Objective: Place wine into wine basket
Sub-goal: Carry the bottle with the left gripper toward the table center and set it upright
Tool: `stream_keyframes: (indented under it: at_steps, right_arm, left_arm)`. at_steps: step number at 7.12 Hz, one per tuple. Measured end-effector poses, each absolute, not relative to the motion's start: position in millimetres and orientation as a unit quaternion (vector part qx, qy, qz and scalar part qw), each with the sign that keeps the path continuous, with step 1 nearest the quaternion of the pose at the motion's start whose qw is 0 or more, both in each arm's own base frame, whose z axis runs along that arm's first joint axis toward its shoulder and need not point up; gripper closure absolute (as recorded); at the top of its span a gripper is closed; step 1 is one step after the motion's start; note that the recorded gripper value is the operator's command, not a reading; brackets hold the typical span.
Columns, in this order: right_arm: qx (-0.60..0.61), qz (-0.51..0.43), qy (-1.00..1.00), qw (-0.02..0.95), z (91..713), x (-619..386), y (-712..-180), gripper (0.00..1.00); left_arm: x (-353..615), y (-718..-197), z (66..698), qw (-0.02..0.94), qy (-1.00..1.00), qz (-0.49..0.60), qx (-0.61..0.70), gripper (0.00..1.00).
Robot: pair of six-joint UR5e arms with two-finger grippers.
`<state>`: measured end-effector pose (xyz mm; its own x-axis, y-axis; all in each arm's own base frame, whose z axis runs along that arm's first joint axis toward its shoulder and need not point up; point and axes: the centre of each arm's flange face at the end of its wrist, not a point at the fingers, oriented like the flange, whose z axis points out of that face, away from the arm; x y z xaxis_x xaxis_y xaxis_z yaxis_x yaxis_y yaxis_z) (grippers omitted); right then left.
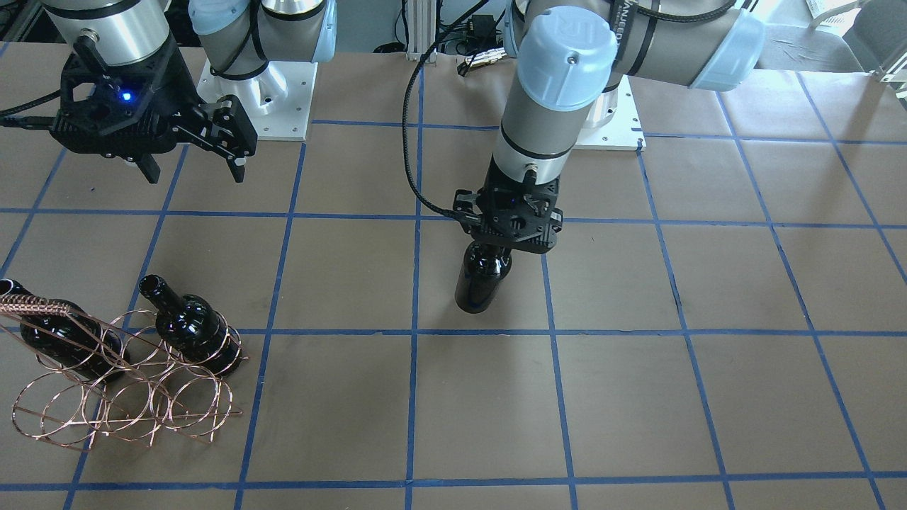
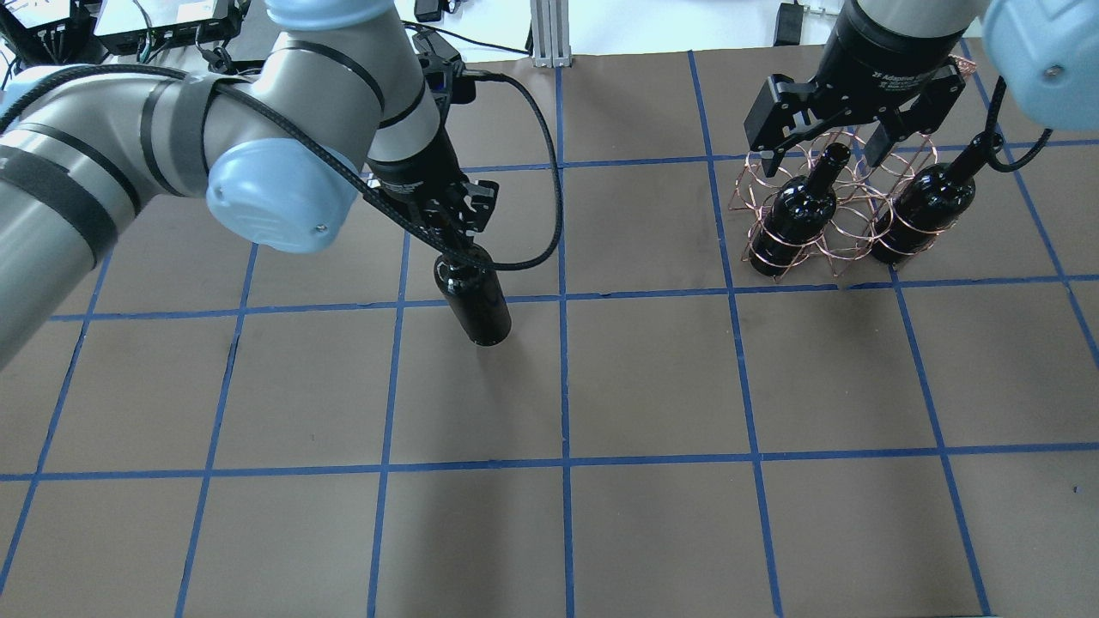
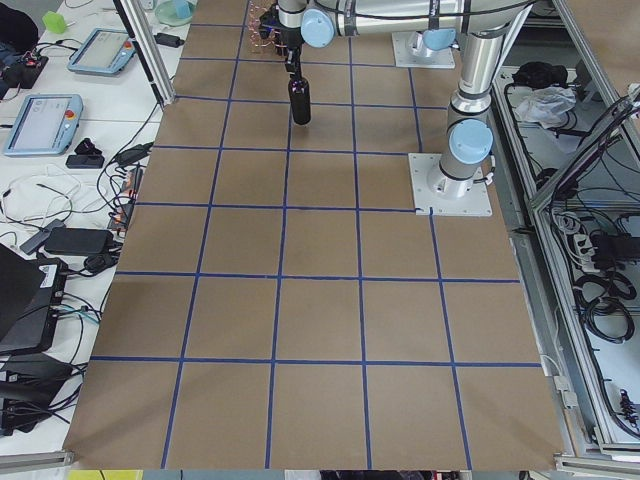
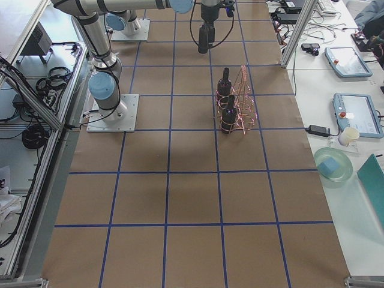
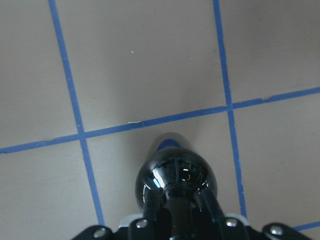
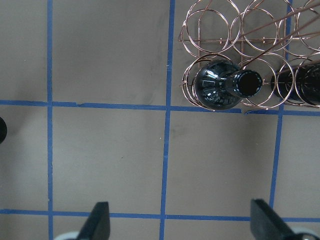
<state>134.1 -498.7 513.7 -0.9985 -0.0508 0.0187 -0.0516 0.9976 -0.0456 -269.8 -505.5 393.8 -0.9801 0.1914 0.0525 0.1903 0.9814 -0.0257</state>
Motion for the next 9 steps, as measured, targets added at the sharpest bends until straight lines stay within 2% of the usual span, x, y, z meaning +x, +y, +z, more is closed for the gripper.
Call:
stream_keyframes:
  at_steps: [3,8,9]
  right_arm:
    - [0.025,0.024,-0.999,0.009,514,133,-499,0.01]
    - [0.025,0.022,-0.999,0.009,513,133,-499,0.01]
    - [0.025,0.022,-0.999,0.009,513,133,-499,0.01]
  left_arm:
    - [-304,-479,385,0.026,-0.993,0.000,-0.114,1.00]
    - [-315,-476,376,0.027,-0.994,-0.008,-0.101,1.00]
    - [-317,-476,374,0.027,-0.994,-0.009,-0.101,0.46]
